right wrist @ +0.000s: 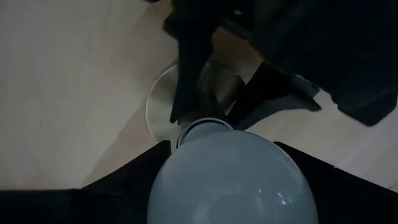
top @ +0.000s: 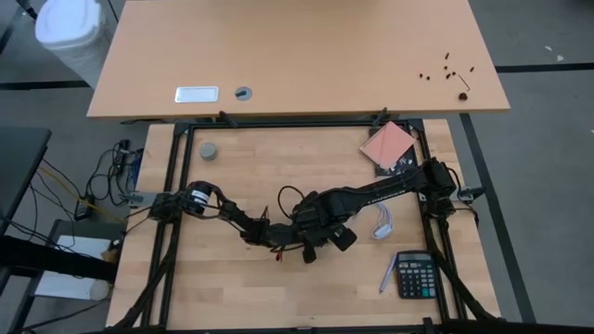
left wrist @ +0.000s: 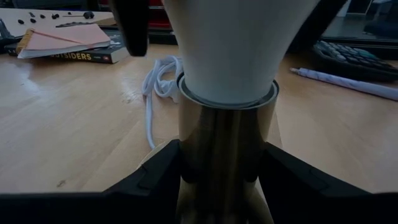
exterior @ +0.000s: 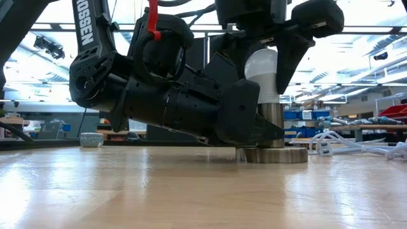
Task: Screw lightbulb
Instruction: Insert the white lightbulb into the golden lamp
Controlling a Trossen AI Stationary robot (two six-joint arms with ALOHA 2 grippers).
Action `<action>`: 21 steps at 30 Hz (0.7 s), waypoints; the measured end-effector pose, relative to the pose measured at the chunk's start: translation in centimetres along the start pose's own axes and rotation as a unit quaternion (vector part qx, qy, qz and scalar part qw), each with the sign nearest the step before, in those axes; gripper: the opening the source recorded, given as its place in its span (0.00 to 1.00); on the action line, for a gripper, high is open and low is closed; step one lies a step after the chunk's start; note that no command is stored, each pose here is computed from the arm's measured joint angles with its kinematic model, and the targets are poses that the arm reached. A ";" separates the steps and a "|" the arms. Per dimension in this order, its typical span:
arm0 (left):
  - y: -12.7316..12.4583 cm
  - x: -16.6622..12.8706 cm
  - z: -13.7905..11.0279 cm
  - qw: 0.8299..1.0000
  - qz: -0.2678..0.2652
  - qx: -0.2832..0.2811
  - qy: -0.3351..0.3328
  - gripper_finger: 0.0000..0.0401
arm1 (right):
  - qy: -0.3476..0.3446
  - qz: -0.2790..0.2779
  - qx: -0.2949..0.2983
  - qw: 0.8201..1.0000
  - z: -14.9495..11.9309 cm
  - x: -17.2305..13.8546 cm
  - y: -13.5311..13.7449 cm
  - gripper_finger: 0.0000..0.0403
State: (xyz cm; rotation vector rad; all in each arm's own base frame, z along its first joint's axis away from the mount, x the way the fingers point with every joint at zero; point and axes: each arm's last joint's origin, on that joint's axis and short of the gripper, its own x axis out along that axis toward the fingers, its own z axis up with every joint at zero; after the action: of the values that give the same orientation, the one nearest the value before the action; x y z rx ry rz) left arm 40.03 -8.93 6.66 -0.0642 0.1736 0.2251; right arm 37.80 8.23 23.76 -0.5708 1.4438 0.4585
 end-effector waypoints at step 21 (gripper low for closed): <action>-0.1 0.0 0.1 1.000 -0.003 -0.008 -0.005 0.48 | 0.002 0.002 0.480 0.877 0.0 0.0 0.0 0.69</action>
State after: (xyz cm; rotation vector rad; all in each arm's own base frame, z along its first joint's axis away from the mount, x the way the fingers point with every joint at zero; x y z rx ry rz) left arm 40.04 -8.98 6.78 -0.0789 0.1609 0.2200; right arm 37.77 8.21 23.75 0.2381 1.4695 -0.2841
